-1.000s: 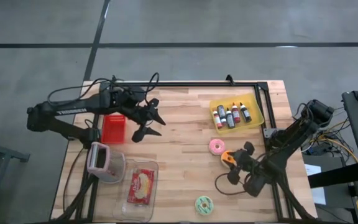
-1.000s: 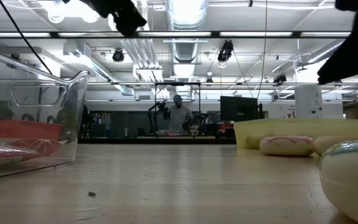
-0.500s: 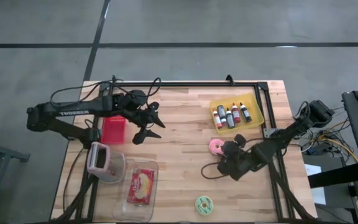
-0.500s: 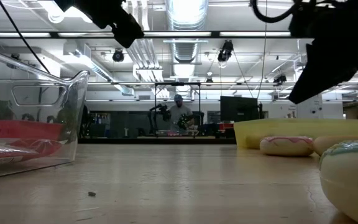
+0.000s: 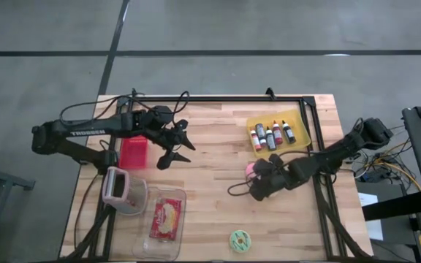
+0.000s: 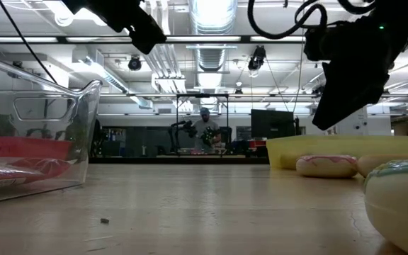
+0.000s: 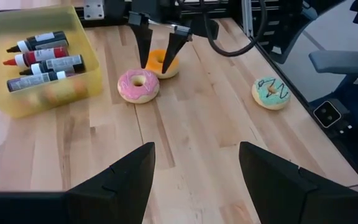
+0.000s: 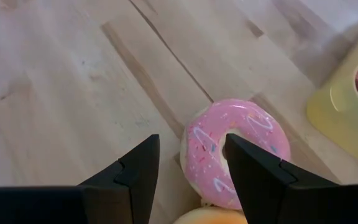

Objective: Pick & Place Food Item
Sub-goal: Put the pink donut into the red bin

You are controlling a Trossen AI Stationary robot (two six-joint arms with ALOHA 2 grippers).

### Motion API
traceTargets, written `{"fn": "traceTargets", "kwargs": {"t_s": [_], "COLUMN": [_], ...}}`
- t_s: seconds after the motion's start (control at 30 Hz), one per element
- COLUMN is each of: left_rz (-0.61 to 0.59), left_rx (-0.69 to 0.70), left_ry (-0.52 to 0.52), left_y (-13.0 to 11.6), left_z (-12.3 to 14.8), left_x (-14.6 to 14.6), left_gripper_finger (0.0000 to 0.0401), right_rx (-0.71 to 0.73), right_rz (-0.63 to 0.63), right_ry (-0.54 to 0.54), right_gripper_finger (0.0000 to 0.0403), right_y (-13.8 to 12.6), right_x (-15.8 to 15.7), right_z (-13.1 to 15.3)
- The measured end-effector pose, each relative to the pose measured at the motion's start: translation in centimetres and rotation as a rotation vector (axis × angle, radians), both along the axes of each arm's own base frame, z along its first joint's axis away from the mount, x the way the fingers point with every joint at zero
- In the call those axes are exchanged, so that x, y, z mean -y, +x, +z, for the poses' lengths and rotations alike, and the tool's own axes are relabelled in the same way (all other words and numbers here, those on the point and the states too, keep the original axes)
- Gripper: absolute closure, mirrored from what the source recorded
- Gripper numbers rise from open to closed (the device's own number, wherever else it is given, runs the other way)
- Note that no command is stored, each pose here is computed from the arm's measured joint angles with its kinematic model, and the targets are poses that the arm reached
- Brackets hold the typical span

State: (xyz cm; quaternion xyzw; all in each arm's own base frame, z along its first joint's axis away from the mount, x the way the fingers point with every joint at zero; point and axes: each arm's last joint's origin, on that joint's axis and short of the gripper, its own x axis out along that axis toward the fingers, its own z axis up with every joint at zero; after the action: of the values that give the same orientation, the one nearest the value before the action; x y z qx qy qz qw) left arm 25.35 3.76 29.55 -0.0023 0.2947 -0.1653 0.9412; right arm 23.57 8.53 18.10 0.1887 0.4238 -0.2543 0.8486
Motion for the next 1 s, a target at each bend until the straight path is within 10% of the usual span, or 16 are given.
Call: {"fn": "traceTargets", "kwargs": {"t_s": [1.0], "left_rz": [-0.006], "left_rx": [0.001], "left_ry": [0.004], "left_y": [0.0], "left_z": [0.0], "left_x": [0.0], "left_gripper_finger": [0.0165], "right_rx": [-0.186], "right_rz": [-0.013], "right_ry": [0.028], "right_gripper_finger": [0.0226], "right_y": [2.0], "right_x": [0.3], "right_z": [-5.3]}}
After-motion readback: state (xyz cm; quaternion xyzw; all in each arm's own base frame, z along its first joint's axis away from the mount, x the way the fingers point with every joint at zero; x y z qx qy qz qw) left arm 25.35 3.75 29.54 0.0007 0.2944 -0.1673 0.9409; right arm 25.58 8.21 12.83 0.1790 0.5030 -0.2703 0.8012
